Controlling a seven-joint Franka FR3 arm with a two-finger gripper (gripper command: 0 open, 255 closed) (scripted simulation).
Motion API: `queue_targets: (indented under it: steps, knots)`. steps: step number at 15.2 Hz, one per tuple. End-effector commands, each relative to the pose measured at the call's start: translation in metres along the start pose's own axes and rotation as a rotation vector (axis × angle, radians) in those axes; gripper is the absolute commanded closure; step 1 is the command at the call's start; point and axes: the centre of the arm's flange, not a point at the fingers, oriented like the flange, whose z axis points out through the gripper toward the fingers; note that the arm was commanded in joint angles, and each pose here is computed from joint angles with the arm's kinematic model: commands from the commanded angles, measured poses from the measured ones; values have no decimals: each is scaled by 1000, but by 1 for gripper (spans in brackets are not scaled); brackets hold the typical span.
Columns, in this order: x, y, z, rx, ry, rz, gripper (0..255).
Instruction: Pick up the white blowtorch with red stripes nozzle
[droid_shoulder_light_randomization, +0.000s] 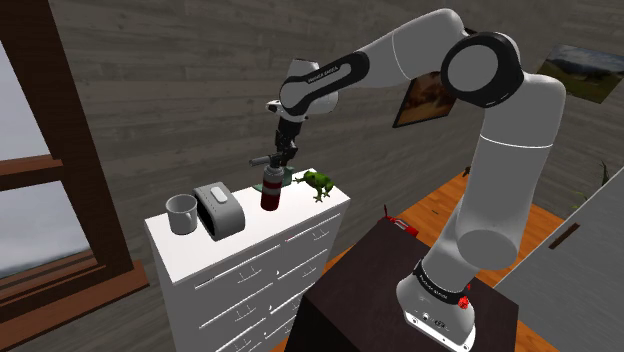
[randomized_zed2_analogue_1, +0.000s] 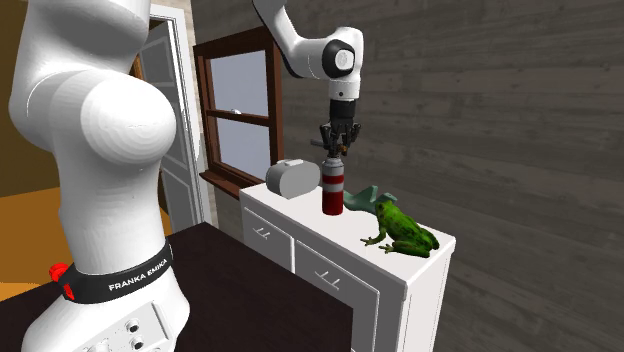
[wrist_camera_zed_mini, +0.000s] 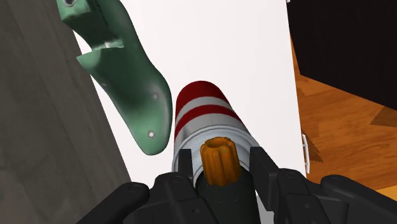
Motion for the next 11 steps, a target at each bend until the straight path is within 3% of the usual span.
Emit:
queue_targets:
  steps: [1, 6, 11]
  knots:
    - [0, 0, 0, 0, 0, 0, 255]
    - [0, 0, 1, 0, 0, 0, 255]
    - [2, 0, -25, 0, 0, 0, 255]
